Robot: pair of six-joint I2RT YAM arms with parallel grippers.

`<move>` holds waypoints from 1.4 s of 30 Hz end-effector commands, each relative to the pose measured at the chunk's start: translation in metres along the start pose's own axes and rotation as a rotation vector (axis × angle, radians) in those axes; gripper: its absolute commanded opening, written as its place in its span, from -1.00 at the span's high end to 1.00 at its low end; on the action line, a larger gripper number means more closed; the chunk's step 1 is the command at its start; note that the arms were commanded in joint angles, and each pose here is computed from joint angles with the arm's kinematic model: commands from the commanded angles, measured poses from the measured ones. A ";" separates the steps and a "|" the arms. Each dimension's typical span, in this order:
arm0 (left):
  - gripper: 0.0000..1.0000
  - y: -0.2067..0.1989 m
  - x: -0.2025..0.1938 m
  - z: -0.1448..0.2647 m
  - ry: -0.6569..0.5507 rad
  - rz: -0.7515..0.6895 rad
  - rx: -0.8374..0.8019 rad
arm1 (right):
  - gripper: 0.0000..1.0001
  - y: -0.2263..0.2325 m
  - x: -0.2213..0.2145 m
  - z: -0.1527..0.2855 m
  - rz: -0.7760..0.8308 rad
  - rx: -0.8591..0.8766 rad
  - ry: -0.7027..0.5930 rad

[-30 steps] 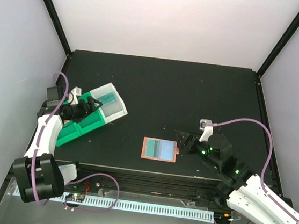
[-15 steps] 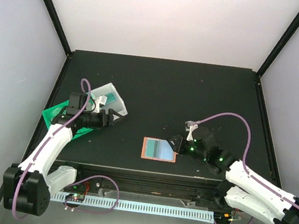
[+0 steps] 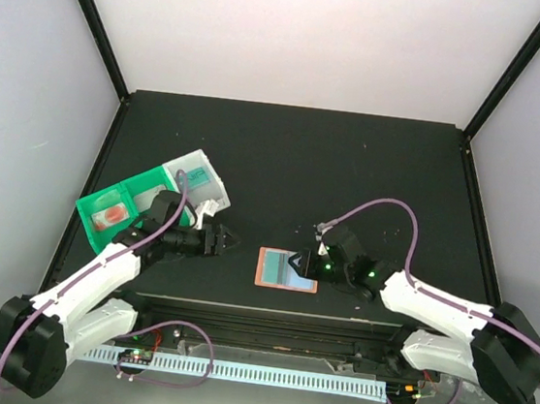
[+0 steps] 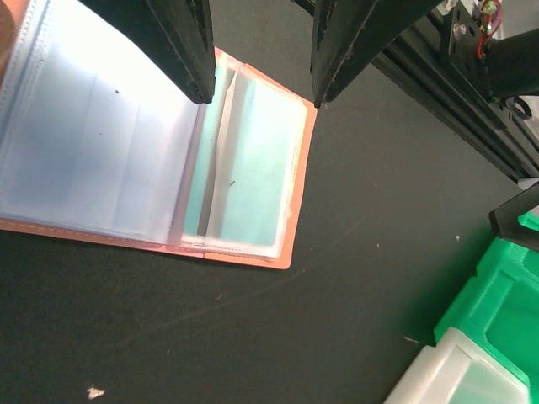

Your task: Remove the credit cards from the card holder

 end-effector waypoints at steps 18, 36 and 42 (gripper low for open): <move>-0.98 0.025 -0.011 -0.011 -0.023 0.006 0.121 | 0.42 0.007 -0.013 -0.054 0.075 -0.043 0.131; -0.52 0.010 -0.022 -0.032 0.020 0.042 -0.028 | 0.49 -0.027 -0.018 -0.069 0.146 -0.240 0.180; -0.35 -0.001 -0.024 -0.039 0.032 0.045 -0.069 | 0.61 -0.034 -0.024 -0.073 0.151 -0.256 0.190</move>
Point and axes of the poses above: each gripper's point midway between its finger pads, its own z axis back along the fingers, its own y axis along the line the jaws close on, x = y × z, the point moved 2 cm from there along z, back along the fingers, and after that the axes turned 6 degrees about z, right-handed, at the moved point
